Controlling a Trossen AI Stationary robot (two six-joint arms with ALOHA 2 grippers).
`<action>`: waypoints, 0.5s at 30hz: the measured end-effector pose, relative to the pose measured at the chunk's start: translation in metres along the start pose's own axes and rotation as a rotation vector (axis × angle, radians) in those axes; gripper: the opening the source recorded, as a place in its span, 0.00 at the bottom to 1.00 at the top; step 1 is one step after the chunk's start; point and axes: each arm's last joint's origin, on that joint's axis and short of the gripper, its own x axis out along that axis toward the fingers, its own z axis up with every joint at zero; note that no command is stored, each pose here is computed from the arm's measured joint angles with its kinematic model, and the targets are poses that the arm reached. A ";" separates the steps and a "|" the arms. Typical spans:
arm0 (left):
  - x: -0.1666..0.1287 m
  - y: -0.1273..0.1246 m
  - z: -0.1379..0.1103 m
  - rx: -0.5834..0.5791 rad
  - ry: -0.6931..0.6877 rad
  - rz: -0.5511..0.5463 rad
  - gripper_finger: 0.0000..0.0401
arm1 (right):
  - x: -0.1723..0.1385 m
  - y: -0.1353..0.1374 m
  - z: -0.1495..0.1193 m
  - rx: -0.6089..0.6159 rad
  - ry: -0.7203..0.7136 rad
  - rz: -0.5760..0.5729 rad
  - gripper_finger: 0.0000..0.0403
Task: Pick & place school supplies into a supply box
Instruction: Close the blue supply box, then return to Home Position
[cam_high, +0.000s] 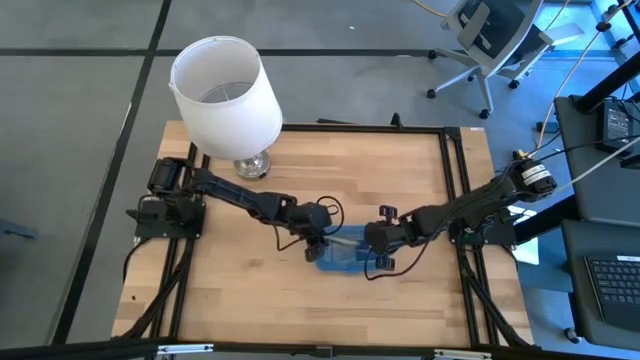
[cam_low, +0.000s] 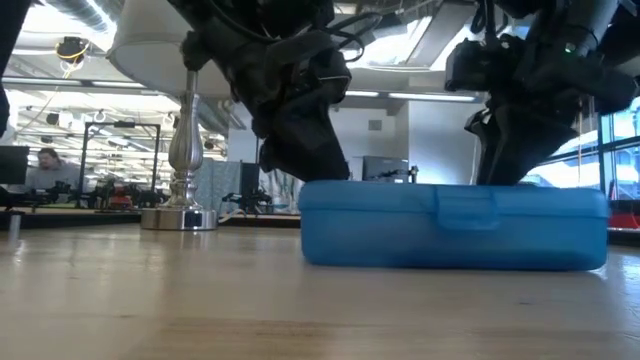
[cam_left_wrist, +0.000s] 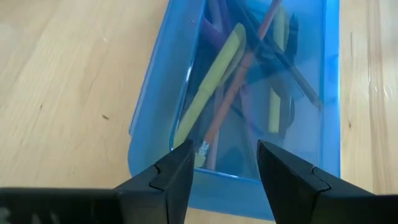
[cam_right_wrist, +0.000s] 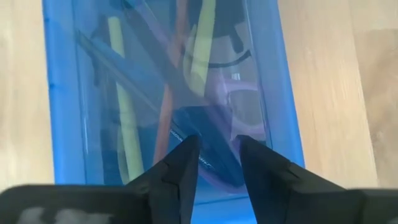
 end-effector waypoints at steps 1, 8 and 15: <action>-0.004 -0.001 0.001 0.009 -0.004 -0.006 0.42 | -0.004 0.000 0.003 -0.001 -0.009 0.012 0.31; -0.051 -0.005 0.010 0.098 -0.062 0.017 0.42 | -0.048 -0.006 0.017 0.013 -0.183 0.011 0.31; -0.115 -0.009 0.015 0.187 -0.177 0.062 0.42 | -0.109 -0.028 0.000 -0.044 -0.303 -0.008 0.31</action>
